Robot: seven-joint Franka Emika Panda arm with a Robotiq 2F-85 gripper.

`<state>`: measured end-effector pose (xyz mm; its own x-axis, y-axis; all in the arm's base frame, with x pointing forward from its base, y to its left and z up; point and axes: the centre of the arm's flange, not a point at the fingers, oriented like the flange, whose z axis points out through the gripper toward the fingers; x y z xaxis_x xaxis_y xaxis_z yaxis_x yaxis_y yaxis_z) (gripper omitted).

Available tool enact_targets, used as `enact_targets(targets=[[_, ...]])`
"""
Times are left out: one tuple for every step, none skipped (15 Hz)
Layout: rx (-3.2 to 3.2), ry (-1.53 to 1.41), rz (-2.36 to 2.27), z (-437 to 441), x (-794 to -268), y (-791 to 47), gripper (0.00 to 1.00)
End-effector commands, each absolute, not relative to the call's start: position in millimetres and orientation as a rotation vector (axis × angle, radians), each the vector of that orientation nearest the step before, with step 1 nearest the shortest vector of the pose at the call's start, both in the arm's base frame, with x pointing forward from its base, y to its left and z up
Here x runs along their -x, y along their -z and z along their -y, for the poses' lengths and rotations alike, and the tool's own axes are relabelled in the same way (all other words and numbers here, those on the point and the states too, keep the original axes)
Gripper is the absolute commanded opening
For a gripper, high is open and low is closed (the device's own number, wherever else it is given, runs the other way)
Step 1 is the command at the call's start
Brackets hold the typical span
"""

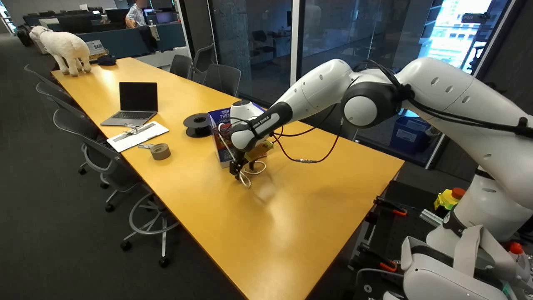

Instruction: Pick up the ropes from the table and put them in the box

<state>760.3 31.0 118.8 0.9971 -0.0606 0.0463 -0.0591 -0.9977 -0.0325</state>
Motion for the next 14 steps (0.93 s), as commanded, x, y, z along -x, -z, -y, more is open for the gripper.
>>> enact_targets(targets=[[3.108, 0.11, -0.063, -31.7, -767.3, -119.1, 1.0], [3.108, 0.109, -0.062, -31.5, -767.4, -119.2, 1.0], [3.109, 0.109, -0.061, -31.5, -767.4, -119.1, 1.0], [3.109, 0.109, -0.06, -31.5, -767.3, -118.9, 1.0], [3.11, 0.108, -0.059, -31.4, -767.2, -118.5, 1.0], [3.112, 0.11, -0.055, -31.5, -766.9, -117.5, 0.96], [3.112, 0.109, -0.052, -31.6, -766.7, -116.9, 0.73], [3.114, 0.109, -0.049, -31.7, -766.4, -116.0, 0.72], [3.115, 0.107, -0.046, -31.9, -766.1, -115.3, 0.68], [3.116, 0.106, -0.043, -32.0, -765.9, -114.6, 0.6], [3.12, 0.106, -0.039, -31.8, -766.1, -114.8, 0.53], [3.124, 0.108, -0.036, -31.2, -766.2, -115.3, 0.43], [3.129, 0.109, -0.034, -30.3, -766.3, -115.6, 0.37], [3.129, 0.11, -0.033, -31.0, -766.6, -116.3, 0.31]])
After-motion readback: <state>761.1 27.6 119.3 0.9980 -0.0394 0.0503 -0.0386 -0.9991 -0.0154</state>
